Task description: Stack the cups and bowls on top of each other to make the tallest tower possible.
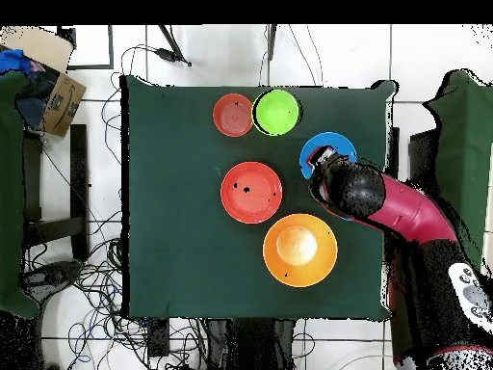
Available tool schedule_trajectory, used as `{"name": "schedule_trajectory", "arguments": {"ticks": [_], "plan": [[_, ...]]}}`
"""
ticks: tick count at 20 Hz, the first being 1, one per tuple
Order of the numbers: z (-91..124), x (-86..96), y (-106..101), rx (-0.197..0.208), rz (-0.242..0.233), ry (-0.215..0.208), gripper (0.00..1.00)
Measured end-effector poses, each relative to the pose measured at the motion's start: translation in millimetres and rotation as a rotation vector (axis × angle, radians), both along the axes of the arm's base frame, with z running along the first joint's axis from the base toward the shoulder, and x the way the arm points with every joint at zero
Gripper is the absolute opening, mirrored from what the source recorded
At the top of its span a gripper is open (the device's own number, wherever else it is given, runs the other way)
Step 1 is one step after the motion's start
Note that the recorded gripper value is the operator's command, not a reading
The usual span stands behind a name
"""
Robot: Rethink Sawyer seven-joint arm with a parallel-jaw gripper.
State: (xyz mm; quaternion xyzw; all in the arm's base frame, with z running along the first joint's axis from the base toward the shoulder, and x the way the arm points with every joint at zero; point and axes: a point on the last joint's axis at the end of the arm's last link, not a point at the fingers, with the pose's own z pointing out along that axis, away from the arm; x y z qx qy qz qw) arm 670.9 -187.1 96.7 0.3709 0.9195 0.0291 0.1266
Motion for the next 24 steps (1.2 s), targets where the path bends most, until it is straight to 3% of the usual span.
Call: {"name": "schedule_trajectory", "arguments": {"ticks": [7, 13, 24], "plan": [[-4.8, -8.9, -15.0, -0.007, -0.006, 0.009, 1.00], [-14.3, -29.6, -30.6, -0.005, -0.007, 0.046, 1.00], [-28.7, -66.3, -22.9, 0.029, 0.024, 0.140, 1.00]]}}
